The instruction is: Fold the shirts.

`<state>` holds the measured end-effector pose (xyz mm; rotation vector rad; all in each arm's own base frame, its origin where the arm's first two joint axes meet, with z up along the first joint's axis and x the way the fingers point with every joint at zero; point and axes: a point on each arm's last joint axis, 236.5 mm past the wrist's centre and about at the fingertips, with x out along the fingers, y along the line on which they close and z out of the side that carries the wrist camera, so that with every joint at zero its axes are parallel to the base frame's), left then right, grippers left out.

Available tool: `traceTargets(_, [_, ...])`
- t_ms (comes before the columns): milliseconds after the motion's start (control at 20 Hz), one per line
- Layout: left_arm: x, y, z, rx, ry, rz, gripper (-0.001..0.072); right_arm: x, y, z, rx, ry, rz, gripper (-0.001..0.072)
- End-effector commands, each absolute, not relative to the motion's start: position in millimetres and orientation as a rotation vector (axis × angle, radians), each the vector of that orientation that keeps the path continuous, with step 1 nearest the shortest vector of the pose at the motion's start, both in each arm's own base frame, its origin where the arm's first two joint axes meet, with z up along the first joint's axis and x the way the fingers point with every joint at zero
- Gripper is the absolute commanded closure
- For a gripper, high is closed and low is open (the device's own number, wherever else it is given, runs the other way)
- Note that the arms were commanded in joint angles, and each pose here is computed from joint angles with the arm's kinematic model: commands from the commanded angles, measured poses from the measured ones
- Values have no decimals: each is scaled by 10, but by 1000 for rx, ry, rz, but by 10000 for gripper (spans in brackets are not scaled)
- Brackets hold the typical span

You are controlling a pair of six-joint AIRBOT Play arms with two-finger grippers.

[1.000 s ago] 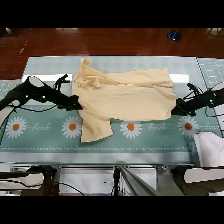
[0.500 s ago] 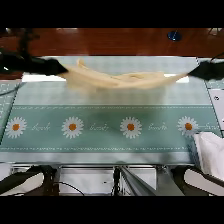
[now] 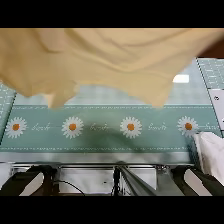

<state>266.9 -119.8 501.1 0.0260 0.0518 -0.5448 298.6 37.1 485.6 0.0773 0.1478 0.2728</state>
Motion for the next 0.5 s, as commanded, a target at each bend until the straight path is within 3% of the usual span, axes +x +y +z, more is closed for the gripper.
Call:
traceTargets(0, [1882,-1137,5424,38,-82,-497,678,2359,549,5424,64,-28,246,701])
traceTargets(200, [1484,-959,5077,-38,69,-404,678,2053,283,5275,28,24,71,701])
traceTargets(450, [1630,-696,4310,-25,387,-294,678,2227,16,4488,21,365,6,701])
